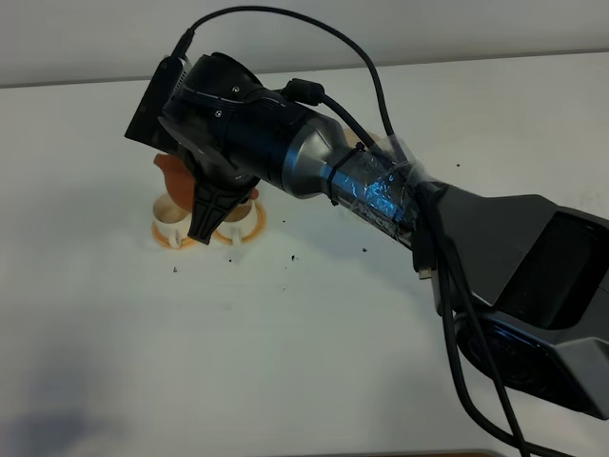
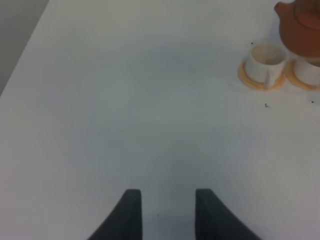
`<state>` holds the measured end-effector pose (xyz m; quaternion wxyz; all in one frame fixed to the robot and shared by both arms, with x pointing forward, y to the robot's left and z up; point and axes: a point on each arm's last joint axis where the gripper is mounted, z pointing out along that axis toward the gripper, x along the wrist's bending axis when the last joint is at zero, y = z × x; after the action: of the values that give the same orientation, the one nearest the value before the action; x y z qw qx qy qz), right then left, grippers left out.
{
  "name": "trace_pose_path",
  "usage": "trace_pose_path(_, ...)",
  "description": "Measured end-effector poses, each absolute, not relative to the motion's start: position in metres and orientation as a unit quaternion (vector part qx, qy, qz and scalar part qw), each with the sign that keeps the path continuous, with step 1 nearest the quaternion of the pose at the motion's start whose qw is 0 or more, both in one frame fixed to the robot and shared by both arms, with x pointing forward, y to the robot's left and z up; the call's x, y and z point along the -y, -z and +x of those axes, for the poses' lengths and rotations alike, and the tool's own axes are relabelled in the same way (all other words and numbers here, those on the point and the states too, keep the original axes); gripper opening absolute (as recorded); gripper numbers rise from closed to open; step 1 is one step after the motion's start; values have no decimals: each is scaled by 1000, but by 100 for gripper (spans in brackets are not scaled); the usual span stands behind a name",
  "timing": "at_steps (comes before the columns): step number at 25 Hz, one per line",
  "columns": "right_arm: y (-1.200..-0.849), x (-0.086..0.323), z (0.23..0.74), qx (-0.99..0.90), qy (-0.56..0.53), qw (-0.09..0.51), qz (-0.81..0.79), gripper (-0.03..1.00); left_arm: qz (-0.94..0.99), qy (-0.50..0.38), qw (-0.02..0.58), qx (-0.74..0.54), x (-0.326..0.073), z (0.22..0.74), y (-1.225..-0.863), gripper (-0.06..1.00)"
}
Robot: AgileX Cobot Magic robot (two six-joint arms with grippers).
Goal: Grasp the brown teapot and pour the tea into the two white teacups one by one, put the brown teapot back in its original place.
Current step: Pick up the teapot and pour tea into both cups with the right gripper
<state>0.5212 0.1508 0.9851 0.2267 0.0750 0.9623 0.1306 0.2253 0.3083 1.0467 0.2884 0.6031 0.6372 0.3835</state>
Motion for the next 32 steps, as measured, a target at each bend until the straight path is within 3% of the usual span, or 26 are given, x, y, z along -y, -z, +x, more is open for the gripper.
trace_pose_path(32,-980,-154,513,-951,-49,303,-21,9,603,-384,289,-637,-308,225,-1047,26)
